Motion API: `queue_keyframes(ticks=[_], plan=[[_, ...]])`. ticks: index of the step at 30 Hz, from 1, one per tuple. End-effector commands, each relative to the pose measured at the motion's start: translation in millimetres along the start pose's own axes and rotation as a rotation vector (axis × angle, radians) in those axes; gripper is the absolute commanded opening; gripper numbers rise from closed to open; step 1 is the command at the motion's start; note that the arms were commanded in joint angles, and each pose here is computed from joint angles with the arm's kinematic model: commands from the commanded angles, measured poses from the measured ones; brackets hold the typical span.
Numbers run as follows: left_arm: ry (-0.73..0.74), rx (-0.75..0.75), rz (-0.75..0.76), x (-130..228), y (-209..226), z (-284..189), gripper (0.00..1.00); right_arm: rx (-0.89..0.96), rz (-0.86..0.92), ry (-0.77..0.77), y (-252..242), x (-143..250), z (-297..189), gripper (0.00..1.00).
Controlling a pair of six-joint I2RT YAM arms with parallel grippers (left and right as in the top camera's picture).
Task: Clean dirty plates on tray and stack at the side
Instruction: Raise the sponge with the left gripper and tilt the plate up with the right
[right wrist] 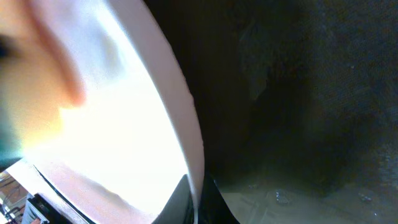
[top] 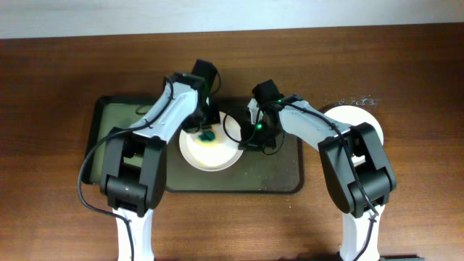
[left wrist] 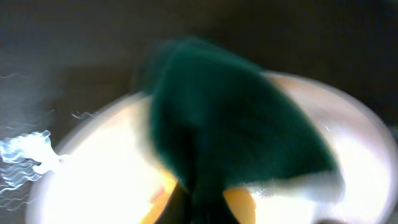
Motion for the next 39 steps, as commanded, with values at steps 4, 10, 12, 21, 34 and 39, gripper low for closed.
queue_keyframes(ticks=[4, 10, 12, 21, 34, 39], plan=[[-0.209, -0.216, -0.002, -47.4, 27.9, -88.6, 0.0, 0.128, 0.007, 0.012, -26.6, 6.5, 14.4, 0.04], [-0.118, -0.203, 0.05, -34.0, 27.5, -81.2, 0.0, 0.142, -0.058, -0.018, -17.4, 6.3, -4.9, 0.04], [-0.115, -0.204, 0.053, -34.2, 27.6, -79.5, 0.0, 0.211, -0.075, -0.087, -14.3, 6.0, -28.8, 0.04], [-0.093, -0.08, 0.088, -33.1, 13.1, -76.3, 0.0, 0.572, -0.113, -0.465, -7.1, 24.3, -147.2, 0.04], [-0.077, -0.025, 0.115, -31.0, 6.1, -75.1, 0.0, 1.182, -0.381, -1.121, 67.5, 85.5, -217.4, 0.04], [-0.077, -0.025, 0.115, -31.2, 6.3, -75.1, 0.0, 1.273, -0.451, -1.29, 91.6, 104.4, -227.9, 0.04]])
Point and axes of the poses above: each gripper's point midway between its finger pads, its own z axis out along the fingers, its own y axis along the line the jaws close on, x = y × z, the point moved 5 cm from there along -z, back along the fingers, and after that the axes turned 6 degrees about z, right-handed, at the moved point
